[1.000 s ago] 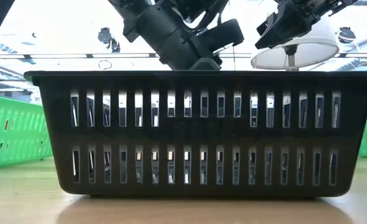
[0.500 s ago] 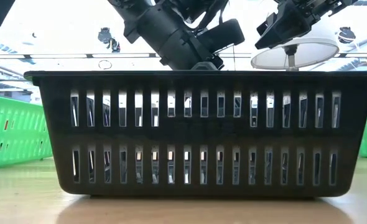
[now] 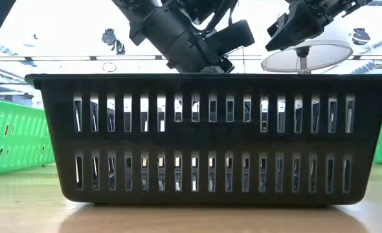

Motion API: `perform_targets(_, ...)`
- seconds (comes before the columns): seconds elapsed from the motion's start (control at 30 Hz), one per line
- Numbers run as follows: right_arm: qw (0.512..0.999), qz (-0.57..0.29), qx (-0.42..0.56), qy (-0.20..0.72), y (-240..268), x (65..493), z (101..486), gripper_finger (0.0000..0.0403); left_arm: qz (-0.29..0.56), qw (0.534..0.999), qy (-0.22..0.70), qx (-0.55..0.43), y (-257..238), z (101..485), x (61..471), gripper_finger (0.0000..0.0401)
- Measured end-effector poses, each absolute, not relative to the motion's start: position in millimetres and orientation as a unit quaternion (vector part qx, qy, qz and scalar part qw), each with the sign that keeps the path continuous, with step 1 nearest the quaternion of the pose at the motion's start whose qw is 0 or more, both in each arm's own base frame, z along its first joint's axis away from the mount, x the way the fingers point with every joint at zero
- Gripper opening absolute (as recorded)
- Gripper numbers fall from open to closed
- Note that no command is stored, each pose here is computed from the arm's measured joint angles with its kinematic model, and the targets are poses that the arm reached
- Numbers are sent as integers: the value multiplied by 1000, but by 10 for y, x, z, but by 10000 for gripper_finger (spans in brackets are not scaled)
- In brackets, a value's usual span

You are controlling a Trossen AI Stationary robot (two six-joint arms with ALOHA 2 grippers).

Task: Stack baskets by color
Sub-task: Stack the top black bin into the bottom left black bin

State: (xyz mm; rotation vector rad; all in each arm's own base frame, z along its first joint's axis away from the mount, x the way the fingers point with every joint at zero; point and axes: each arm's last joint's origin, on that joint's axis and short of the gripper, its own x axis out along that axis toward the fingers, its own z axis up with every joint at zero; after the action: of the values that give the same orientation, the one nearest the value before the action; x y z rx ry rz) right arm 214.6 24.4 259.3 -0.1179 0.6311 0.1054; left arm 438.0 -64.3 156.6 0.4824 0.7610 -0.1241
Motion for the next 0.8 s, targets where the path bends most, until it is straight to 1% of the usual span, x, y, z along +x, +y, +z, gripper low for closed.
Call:
perform_targets(0.6, 947, 55, -67, 310, 244, 2146, 2593, 2, -79, 891, 378, 239, -630, 1468, 4389, 90)
perform_targets(0.67, 947, 55, -68, 310, 244, 2146, 2593, 2, -82, 891, 378, 238, -631, 1467, 4388, 77)
perform_targets(0.8, 947, 56, -71, 309, 244, 2146, 2593, 2, -102, 896, 376, 212, -626, 1474, 4394, 16)
